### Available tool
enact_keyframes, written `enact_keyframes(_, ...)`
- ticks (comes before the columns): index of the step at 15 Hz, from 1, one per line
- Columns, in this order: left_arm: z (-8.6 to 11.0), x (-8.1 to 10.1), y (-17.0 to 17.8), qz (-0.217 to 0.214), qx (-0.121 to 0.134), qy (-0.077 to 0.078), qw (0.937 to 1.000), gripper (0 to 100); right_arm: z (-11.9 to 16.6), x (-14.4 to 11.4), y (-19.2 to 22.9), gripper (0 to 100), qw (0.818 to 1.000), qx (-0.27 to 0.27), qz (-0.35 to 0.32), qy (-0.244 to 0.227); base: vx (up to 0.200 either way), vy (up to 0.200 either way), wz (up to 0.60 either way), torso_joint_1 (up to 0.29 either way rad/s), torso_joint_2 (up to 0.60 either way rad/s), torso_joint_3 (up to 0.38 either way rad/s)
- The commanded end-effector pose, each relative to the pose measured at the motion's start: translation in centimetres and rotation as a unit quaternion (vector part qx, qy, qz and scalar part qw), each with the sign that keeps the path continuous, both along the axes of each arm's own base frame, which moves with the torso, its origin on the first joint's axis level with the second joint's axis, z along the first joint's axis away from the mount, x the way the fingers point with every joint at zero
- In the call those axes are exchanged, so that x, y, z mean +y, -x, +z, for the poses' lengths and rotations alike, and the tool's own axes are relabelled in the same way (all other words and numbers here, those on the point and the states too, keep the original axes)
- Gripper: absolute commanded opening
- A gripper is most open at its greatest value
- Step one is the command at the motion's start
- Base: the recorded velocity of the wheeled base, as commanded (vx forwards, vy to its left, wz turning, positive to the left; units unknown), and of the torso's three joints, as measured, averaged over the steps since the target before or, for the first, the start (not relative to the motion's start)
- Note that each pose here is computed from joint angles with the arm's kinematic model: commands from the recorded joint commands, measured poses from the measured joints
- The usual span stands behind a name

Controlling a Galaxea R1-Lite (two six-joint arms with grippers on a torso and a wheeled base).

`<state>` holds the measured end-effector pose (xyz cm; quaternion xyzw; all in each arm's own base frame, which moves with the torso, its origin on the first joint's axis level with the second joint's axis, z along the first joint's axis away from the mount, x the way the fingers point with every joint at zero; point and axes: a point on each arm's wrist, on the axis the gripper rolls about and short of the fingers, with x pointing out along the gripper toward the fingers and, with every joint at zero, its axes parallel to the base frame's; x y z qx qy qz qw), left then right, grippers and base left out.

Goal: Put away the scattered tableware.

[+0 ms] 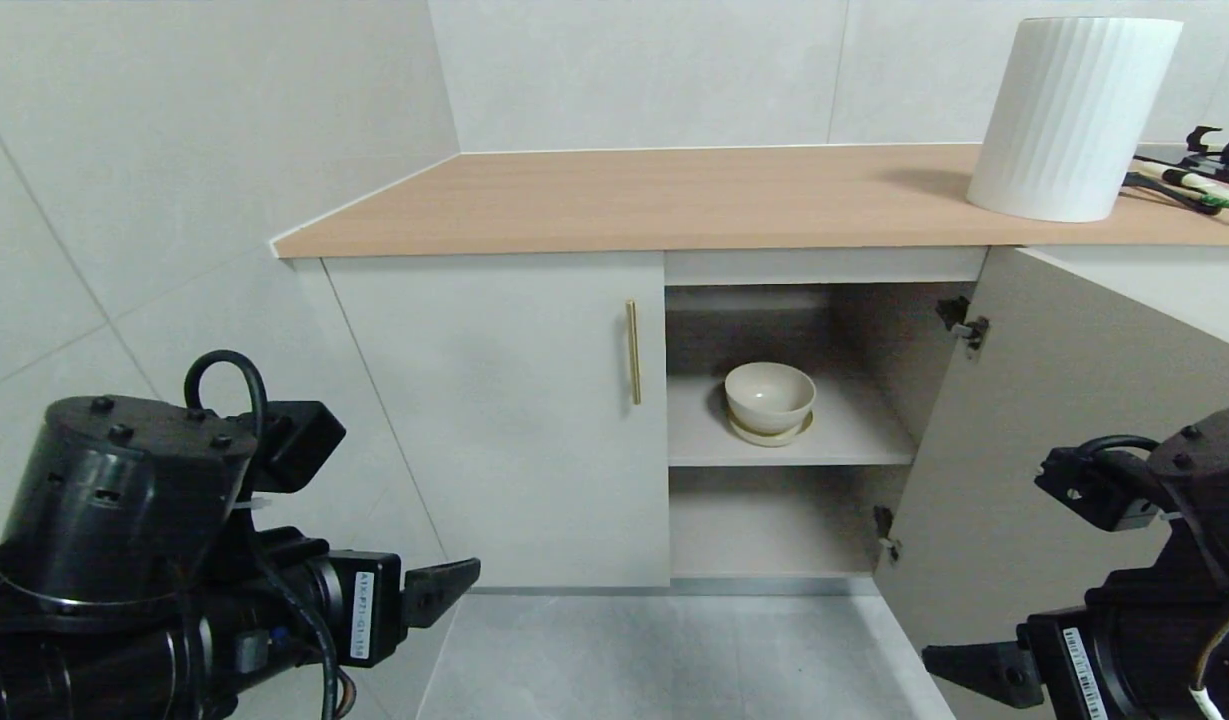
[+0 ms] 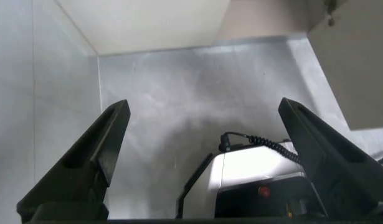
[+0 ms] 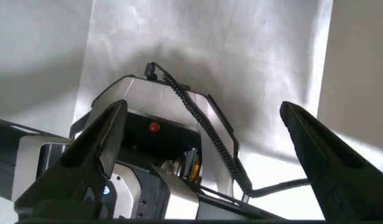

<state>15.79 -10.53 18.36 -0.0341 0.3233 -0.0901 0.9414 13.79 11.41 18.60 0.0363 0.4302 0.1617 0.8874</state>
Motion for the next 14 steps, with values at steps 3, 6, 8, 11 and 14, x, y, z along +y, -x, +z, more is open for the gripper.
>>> enact_keyframes(3,-0.11,-0.05,-0.08,0.001,0.002,-0.002,1.0,100,-0.12,0.06,-0.05,100,1.0,0.003,0.001,0.002,-0.2,0.0,0.0,0.002,0.0,-0.006)
enact_keyframes(6,-0.12,-0.02,-0.04,0.001,0.002,-0.002,1.0,100,-0.16,0.11,0.02,100,1.0,0.003,0.003,0.003,-0.133,0.0,0.0,-0.002,0.0,0.005)
enact_keyframes(8,-0.15,-0.04,-0.06,0.0,0.003,-0.003,1.0,100,-0.12,0.06,0.07,100,1.0,0.002,0.003,0.003,0.0,0.0,0.0,0.0,0.0,0.0)
enact_keyframes(11,-0.18,-0.06,-0.09,0.0,0.004,-0.003,1.0,100,-0.07,0.02,0.12,100,1.0,0.002,0.003,0.002,0.0,0.0,0.0,0.0,0.0,0.0)
enact_keyframes(14,-0.18,-0.06,-0.09,0.0,0.004,-0.003,1.0,100,-0.07,0.02,0.12,100,1.0,0.002,0.003,0.002,0.0,0.0,0.0,0.0,0.0,0.0)
